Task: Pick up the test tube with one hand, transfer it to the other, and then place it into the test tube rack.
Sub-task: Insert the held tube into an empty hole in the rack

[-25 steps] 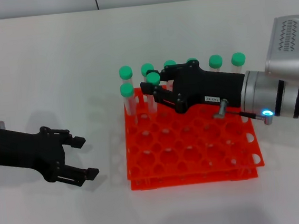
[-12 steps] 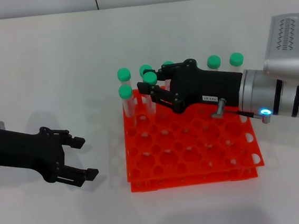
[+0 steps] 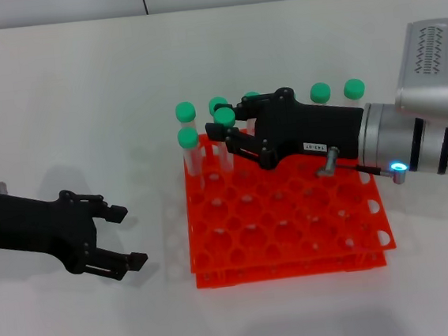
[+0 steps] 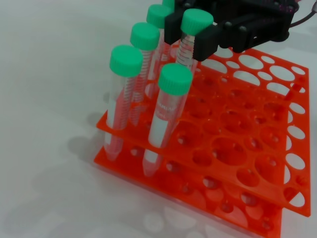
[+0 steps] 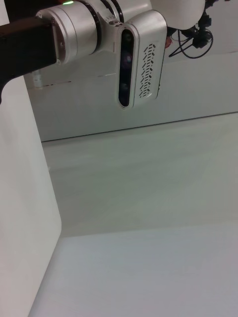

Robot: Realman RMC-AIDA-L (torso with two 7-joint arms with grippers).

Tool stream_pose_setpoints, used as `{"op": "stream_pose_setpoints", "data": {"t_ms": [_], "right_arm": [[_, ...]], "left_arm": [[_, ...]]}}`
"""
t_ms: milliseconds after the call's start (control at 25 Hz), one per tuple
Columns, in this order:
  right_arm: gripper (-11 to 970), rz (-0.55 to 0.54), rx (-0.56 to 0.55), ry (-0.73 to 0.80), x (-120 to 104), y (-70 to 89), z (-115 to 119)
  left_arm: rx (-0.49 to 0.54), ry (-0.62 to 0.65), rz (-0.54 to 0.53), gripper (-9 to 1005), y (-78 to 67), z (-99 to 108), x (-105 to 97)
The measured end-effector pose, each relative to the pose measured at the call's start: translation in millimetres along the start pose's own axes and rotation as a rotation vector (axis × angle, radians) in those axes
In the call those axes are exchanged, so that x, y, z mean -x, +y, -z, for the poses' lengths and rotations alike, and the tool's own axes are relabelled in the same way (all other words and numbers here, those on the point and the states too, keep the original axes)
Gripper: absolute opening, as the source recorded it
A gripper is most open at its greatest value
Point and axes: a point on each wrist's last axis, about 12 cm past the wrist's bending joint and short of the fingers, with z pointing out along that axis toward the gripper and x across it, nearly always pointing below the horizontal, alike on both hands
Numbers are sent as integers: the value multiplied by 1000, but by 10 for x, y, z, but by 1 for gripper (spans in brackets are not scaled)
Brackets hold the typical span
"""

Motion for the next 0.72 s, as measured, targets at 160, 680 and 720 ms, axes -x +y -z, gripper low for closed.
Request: {"op": "stream_pose_setpoints", "data": {"t_ms": [160,680,720], "right_arm": [[274,1,1,2,0,-2,-1],[304,1,2,4,-3,-3,-1],[306,1,2,4,-3,-3,-1]], "left_arm": [[0,0,-1,874,1,0,3],[2,2,-4,875,8,3,9],[2,2,-5,875,8,3,10]]}}
